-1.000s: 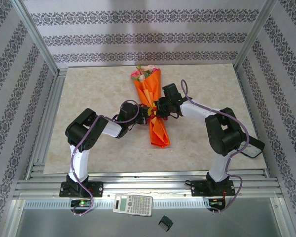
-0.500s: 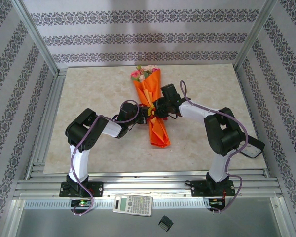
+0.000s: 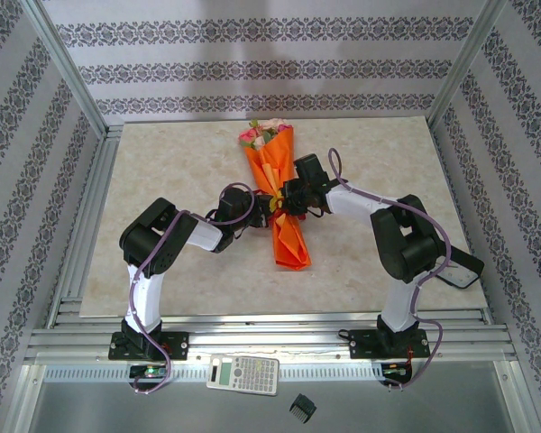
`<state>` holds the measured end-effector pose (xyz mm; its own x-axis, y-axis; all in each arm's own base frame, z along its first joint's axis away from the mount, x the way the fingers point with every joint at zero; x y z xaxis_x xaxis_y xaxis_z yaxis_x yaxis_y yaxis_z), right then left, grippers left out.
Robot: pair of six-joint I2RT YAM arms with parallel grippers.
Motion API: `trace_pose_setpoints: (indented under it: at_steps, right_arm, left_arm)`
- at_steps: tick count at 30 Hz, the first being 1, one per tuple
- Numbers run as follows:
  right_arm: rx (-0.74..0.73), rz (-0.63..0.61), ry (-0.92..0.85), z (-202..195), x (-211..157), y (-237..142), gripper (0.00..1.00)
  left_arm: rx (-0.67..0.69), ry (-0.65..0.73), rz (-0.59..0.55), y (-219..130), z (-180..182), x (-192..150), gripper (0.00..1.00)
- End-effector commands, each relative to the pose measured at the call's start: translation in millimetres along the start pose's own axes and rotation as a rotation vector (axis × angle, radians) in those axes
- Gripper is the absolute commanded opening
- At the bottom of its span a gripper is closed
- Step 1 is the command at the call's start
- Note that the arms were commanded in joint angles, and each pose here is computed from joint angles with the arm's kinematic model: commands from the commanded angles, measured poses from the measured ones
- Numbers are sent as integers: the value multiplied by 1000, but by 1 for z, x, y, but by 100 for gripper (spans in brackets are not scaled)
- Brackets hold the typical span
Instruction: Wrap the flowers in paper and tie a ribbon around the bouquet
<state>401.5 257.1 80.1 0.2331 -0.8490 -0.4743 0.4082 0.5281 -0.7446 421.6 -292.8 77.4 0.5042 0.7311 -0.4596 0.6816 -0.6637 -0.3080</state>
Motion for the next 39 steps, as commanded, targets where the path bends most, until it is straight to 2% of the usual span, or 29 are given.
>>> trace_pose_setpoints:
  at_steps: [1,7,12,16,17,30,39]
  right_arm:
    - [-27,-39,29,-5,11,7,8]
    - [-20,-45,26,-2,12,4,0]
    - [7,-71,-4,7,11,-9,0]
    - [34,-81,-25,14,10,-17,0]
    - [38,-80,-29,15,9,-17,0]
    - [108,-82,-59,34,10,-29,0]
    - [115,-71,-66,35,9,-29,0]
  left_arm:
    - [-45,33,22,-2,-14,-13,0]
    - [-48,38,27,-2,-16,-14,0]
    - [-40,43,24,-4,-18,-16,0]
    - [-25,41,17,-6,-15,-15,18]
    - [-22,39,18,-6,-15,-15,19]
    - [43,44,-6,-13,-13,-17,29]
    - [207,45,-80,-39,-3,-12,39]
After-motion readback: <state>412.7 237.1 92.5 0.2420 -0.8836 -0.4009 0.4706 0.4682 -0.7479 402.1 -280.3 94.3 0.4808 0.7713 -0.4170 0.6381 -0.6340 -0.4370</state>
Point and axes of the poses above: each hand's point on the last joint's axis, 136 mm out from that joint toward the fingers, its own y axis out along the fingers, its own z axis along the line the jaws close on, x = y × z, the point moved 1 cm from there along -y, back along the fingers, and after that the axes turned 3 degrees about y, right-handed, at the moved point
